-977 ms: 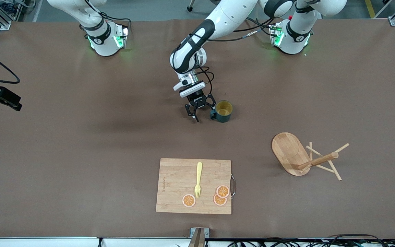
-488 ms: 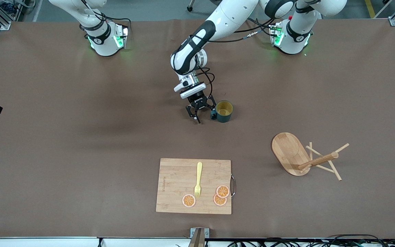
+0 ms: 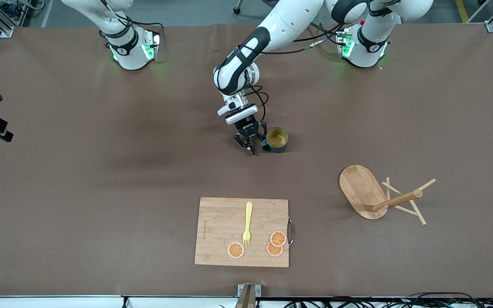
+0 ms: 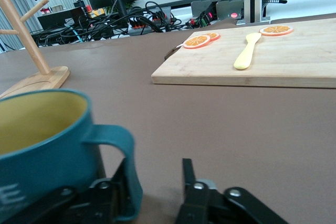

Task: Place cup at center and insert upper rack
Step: 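Lift the teal mug by its handle with the left gripper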

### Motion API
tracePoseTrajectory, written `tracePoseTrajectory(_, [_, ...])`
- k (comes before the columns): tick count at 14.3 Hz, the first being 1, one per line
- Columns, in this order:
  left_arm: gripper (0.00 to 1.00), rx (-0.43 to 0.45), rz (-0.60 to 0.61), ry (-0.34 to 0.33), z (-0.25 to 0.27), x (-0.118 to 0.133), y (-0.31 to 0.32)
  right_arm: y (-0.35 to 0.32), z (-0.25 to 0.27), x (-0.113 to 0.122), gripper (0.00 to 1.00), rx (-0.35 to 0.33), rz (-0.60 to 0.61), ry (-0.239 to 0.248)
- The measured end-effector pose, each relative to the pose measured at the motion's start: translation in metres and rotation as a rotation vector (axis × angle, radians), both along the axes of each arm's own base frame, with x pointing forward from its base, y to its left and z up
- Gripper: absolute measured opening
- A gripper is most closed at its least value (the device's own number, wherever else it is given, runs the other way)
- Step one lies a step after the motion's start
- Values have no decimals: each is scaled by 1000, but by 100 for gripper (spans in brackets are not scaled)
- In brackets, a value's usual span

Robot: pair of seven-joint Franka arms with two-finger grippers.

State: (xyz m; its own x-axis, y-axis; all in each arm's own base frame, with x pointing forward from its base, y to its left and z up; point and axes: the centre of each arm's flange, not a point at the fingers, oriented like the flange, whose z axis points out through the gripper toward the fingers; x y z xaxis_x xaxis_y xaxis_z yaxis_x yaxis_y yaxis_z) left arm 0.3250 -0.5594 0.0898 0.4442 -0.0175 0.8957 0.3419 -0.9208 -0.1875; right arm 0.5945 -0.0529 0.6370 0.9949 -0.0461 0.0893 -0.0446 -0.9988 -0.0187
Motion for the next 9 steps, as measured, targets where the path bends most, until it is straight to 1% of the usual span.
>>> tracePoseTrajectory(1, [39, -12, 5, -1, 0, 0, 0, 5, 0, 0, 100, 1, -9, 1])
tracePoseTrajectory(2, [33, -21, 12, -2, 0, 0, 0, 7, -1, 1, 100, 1, -13, 1])
tracePoseTrajectory(3, [33, -29, 18, -1, 0, 0, 0, 5, -1, 0, 100, 0, -17, 2])
tracePoseTrajectory(5, [19, -36, 31, 7, 0, -1, 0, 0, 0, 0, 100, -1, -26, 1])
tracePoseTrajectory(6, [19, -41, 39, 13, 0, -1, 0, -1, 0, 0, 100, -1, -28, 1])
tracePoseTrajectory(8, [6, -53, 57, 24, 2, -1, -2, 1, 0, 0, 100, -3, -26, 1])
tracePoseTrajectory(9, [6, -62, 67, 31, 3, -1, -3, 3, 0, 0, 100, -3, -23, 0])
